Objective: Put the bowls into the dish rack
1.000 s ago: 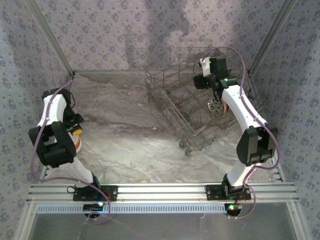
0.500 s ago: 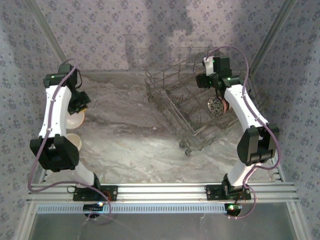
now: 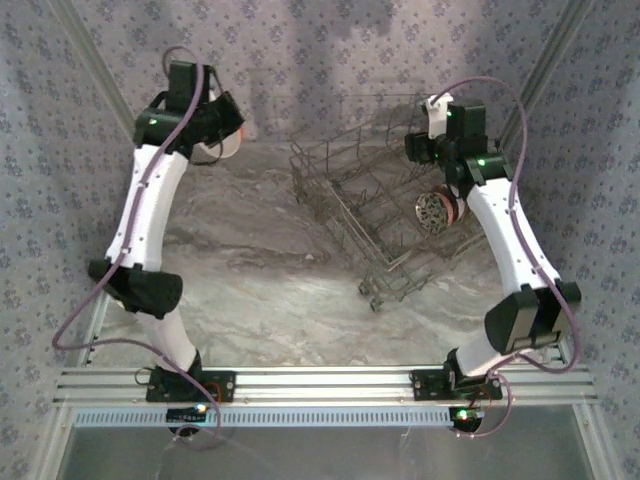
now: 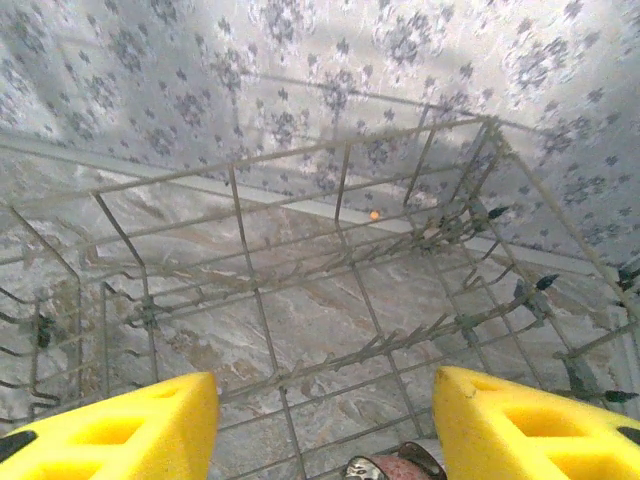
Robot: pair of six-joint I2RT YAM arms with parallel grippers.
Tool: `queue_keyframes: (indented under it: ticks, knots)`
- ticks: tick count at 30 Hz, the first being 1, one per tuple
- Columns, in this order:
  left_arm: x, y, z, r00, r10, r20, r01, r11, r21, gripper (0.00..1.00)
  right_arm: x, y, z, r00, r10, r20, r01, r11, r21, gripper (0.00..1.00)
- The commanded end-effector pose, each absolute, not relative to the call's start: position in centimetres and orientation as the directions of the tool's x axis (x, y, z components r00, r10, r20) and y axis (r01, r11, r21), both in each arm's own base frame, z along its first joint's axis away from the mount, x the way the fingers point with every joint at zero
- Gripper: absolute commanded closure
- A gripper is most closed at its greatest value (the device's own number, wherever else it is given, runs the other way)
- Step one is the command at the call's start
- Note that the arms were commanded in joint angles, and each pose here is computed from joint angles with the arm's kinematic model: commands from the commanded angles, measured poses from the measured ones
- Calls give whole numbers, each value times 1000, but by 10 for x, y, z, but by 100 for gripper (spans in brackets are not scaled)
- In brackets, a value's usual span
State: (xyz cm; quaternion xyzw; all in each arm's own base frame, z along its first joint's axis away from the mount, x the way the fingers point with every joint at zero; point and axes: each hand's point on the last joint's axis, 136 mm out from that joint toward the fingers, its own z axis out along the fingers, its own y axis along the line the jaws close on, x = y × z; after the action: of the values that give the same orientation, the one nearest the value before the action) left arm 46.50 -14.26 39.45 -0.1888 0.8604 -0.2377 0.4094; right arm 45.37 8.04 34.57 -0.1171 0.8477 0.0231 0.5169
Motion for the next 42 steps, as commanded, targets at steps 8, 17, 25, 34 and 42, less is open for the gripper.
queue_keyframes:
  ticks: [8, 17, 25, 34, 42]
  knots:
    - [490, -250, 456, -505, -600, -621, 65, 691, -720, 100, 406, 133, 382, -209, -143, -967, -326, 943, -69, 42]
    - [481, -284, 469, -478, -662, -578, 78, 623, -778, 100, 391, 193, 395, -75, -67, -995, -471, 882, -24, 45]
    - [462, -303, 478, -445, -668, -596, 85, 631, -771, 100, 407, 239, 413, -76, 65, -995, -538, 837, 96, 49]
    - [450, -308, 484, -435, -667, -606, 89, 637, -765, 100, 423, 269, 411, -73, 132, -989, -563, 813, 150, 50]
    - [448, -308, 485, -414, -686, -598, 68, 632, -772, 100, 443, 272, 403, -52, 204, -978, -454, 867, 205, 51]
